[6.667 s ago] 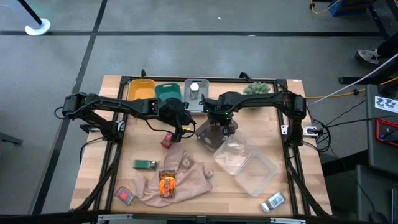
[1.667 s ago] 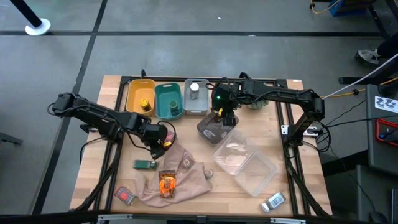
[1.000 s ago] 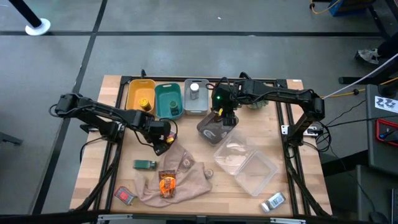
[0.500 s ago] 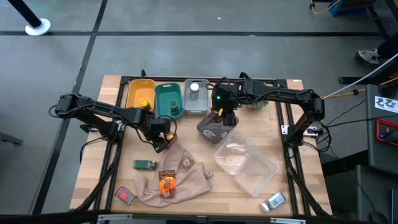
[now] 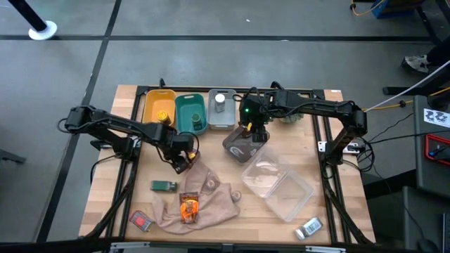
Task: Sort spices by type
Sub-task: Put the top red seasoning can into the left transparent bin
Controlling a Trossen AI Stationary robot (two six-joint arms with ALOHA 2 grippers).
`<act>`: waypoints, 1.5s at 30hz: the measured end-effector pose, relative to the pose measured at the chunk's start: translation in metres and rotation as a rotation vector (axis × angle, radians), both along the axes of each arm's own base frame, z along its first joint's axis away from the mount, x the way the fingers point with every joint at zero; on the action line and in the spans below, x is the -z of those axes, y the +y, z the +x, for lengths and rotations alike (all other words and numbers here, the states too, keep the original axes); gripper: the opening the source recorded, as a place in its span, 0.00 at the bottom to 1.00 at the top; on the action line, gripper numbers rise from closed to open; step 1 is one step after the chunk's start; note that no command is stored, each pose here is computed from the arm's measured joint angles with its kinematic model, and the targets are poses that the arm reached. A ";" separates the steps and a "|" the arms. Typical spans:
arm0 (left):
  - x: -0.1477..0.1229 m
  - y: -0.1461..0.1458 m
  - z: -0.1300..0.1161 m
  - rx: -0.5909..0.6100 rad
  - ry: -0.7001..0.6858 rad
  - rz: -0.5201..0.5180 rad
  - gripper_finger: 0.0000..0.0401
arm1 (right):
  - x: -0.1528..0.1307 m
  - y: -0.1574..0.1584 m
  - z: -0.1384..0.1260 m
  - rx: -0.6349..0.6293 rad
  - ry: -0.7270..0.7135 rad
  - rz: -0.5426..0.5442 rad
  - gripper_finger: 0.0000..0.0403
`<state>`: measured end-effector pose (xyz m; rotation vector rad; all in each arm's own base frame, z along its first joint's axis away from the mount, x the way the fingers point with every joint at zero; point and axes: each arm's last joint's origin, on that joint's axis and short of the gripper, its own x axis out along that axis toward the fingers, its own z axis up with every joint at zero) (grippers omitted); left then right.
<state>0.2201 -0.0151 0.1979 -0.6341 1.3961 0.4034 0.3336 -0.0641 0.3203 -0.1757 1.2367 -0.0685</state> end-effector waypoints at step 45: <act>0.001 0.009 0.004 -0.116 -0.023 0.051 0.45 | -0.012 -0.004 0.022 0.004 -0.254 -0.045 0.46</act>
